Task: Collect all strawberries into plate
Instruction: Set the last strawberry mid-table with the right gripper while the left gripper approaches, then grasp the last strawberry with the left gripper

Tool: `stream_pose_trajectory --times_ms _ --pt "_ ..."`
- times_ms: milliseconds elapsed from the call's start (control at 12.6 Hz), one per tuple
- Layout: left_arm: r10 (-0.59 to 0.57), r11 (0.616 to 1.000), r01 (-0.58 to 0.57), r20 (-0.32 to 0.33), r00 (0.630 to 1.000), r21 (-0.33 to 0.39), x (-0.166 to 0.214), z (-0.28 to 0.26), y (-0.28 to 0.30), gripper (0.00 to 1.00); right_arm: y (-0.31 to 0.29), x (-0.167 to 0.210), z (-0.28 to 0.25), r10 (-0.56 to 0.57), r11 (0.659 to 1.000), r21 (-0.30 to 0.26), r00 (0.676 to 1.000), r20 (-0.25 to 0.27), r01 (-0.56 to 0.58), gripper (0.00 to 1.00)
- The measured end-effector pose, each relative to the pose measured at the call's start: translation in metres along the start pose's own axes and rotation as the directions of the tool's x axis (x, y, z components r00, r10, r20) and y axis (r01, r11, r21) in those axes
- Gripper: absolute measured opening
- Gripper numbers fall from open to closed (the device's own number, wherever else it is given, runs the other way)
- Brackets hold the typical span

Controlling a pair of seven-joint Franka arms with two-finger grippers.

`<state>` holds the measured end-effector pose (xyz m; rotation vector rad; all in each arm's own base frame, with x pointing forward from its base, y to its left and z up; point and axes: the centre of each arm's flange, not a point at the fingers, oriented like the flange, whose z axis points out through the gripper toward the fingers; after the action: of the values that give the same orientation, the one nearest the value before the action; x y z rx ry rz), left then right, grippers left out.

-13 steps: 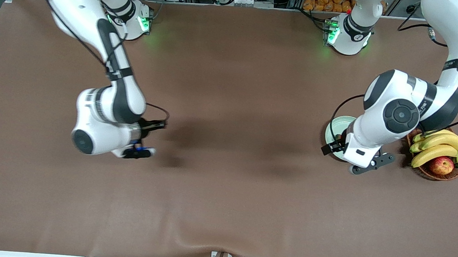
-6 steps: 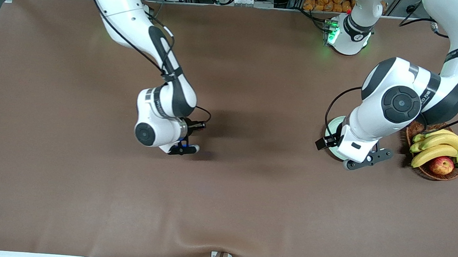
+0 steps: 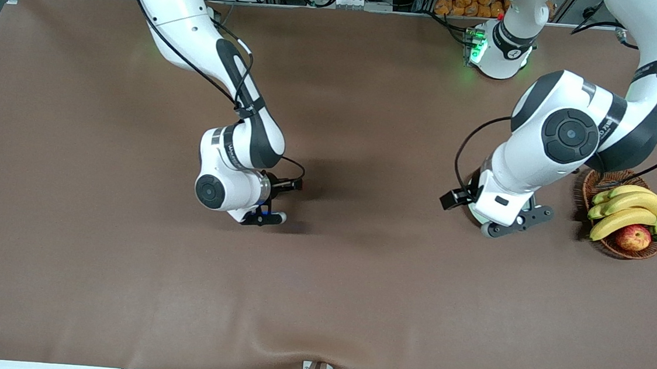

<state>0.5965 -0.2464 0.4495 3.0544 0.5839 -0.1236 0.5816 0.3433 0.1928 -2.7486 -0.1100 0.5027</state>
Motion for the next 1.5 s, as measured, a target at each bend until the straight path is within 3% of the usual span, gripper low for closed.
stream_pose_trajectory --times_ms 79,237,475,712,870,1108,1266,1503 --pt "-0.003 1.0 0.003 0.011 1.0 -0.005 -0.01 0.001 0.01 1.0 0.0 0.004 -0.016 -0.016 1.0 0.002 1.0 -0.024 0.016 0.96" --pt "-0.027 1.0 0.027 0.031 0.999 0.003 -0.039 0.012 0.039 1.0 0.008 0.009 -0.068 -0.051 0.998 -0.042 0.994 -0.093 0.047 1.0" --pt "-0.086 0.996 0.085 0.074 0.994 0.019 -0.085 0.04 0.089 1.0 0.05 0.001 -0.183 -0.081 0.987 -0.15 0.975 -0.207 0.05 1.0" --pt "-0.186 0.982 0.188 0.1 0.978 -0.013 -0.11 0.073 0.143 1.0 0.102 -0.032 -0.301 -0.058 0.983 -0.182 0.948 -0.313 0.0 1.0" --pt "-0.226 0.972 0.229 0.056 0.972 -0.054 -0.121 0.11 0.183 1.0 0.138 -0.071 -0.368 -0.019 0.979 -0.199 0.943 -0.333 -0.051 1.0" --pt "-0.271 0.953 0.264 -0.029 0.962 -0.149 -0.166 0.169 0.244 1.0 0.184 -0.138 -0.445 0.065 0.98 -0.157 0.942 -0.33 -0.123 1.0" --pt "-0.282 0.94 0.268 -0.041 0.958 -0.213 -0.197 0.213 0.269 1.0 0.208 -0.175 -0.479 0.112 0.977 -0.14 0.941 -0.318 -0.163 1.0" --pt "-0.277 0.942 0.264 -0.036 0.96 -0.209 -0.208 0.26 0.275 1.0 0.237 -0.219 -0.515 0.04 0.964 -0.236 0.947 -0.318 -0.12 1.0"
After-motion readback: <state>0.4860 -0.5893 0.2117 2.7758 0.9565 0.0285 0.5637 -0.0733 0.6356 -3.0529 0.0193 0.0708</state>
